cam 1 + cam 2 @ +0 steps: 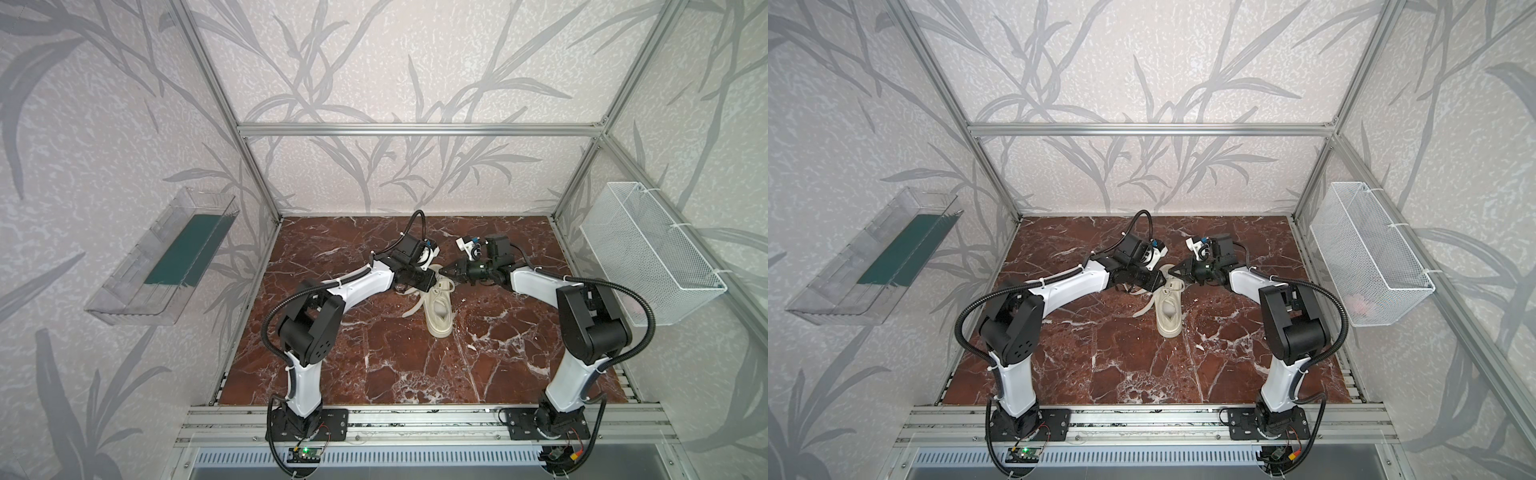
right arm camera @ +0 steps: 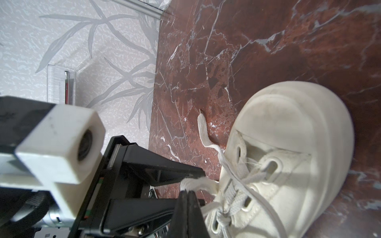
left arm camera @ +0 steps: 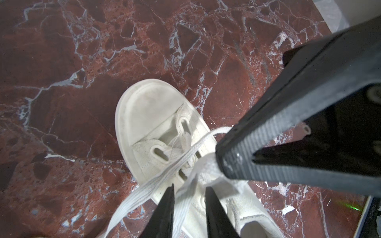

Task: Tie the shoes

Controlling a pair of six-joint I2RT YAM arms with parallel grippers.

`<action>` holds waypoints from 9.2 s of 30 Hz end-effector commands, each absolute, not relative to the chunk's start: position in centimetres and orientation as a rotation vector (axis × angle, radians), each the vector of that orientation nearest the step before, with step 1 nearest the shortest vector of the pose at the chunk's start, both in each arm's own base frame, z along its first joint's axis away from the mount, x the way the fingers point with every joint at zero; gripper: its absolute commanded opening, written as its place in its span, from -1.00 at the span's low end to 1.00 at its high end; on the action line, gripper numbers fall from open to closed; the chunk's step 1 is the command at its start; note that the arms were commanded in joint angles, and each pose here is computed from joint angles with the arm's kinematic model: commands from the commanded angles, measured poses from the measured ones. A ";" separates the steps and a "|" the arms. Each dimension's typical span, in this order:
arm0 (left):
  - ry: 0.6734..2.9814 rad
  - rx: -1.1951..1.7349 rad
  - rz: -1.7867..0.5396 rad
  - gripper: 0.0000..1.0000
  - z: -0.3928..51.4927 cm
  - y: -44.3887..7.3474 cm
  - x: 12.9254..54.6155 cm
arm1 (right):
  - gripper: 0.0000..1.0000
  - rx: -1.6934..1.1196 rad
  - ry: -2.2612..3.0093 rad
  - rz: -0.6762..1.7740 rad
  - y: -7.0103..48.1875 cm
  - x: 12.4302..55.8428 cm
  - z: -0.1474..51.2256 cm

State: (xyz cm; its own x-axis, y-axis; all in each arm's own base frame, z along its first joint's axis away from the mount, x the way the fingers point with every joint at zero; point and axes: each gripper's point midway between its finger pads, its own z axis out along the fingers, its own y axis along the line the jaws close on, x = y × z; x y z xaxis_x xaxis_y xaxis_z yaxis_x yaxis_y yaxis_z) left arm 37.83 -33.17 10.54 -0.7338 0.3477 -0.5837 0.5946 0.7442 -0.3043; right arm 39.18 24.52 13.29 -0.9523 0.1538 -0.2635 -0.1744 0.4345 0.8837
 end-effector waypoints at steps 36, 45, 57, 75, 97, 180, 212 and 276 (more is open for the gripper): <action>2.362 0.679 -0.702 -1.00 13.3 -34.3 39.4 | -0.28 -0.013 2.361 1.550 24.1 39.3 14.1; 2.331 0.660 -0.759 -1.00 14.3 -35.0 39.5 | -0.26 -0.005 2.342 1.603 24.6 39.3 14.3; 2.315 0.635 -0.780 -1.00 14.4 -35.1 39.4 | -0.31 0.055 2.343 1.686 25.1 39.4 13.4; 2.320 0.620 -0.776 -1.00 14.2 -34.6 39.3 | -1.00 0.098 2.325 1.711 24.9 39.4 13.2; 2.237 0.883 -0.655 -0.49 13.0 -30.2 40.5 | -1.00 -0.022 2.355 1.726 24.1 37.8 14.3; 2.061 1.332 -0.531 -1.00 10.9 -29.9 38.0 | -1.00 0.083 2.395 1.754 24.3 42.2 12.6; 1.802 1.562 -0.569 -1.00 13.3 -32.2 35.6 | -1.00 0.201 2.602 1.615 22.9 42.5 7.8; 1.863 1.617 -0.602 -1.00 12.8 -33.4 36.0 | -0.88 0.210 2.423 1.835 23.2 37.1 8.6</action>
